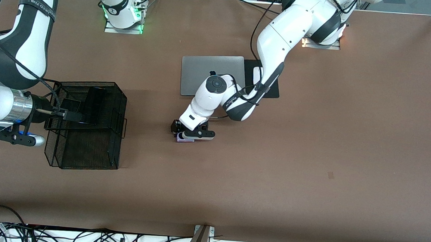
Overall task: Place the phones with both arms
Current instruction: 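Lower the white phone beside the laptop and open the left gripper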
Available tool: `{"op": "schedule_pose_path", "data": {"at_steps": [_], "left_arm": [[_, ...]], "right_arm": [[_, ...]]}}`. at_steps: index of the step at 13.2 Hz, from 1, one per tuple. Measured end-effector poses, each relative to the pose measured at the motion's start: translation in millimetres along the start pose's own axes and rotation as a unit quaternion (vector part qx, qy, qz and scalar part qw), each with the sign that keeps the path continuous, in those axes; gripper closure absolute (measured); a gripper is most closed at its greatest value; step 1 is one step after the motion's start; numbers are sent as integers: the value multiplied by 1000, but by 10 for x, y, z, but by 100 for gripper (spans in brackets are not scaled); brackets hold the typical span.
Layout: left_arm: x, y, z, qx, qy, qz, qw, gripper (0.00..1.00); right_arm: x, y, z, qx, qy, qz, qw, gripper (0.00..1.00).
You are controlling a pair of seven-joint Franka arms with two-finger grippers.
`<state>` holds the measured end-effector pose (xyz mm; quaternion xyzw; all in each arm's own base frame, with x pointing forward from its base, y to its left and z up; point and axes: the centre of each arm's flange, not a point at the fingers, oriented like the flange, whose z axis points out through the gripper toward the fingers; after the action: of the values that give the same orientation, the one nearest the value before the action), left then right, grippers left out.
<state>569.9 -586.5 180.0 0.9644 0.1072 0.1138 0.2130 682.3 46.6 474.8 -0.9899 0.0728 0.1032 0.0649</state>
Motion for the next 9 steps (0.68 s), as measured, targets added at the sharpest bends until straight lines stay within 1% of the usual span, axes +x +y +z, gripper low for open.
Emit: {"op": "schedule_pose_path", "data": {"at_steps": [1, 4, 6, 8, 9], "left_arm": [[11, 7, -11, -1, 1, -2, 1000, 0], [27, 23, -31, -2, 2, -3, 1000, 0], [40, 22, -41, 10, -5, -4, 1000, 0], [163, -12, -139, 48, -24, -12, 998, 0], [317, -64, -263, 74, -37, -14, 996, 0]], "right_arm": [[0, 1, 0, 0, 0, 0, 1000, 0], [0, 2, 0, 0, 0, 0, 1000, 0], [-3, -15, 6, 0, -1, -1, 1000, 0], [-26, -144, 34, -1, -3, -14, 1000, 0], [-42, -218, 44, -1, -3, -21, 1000, 0]]}}
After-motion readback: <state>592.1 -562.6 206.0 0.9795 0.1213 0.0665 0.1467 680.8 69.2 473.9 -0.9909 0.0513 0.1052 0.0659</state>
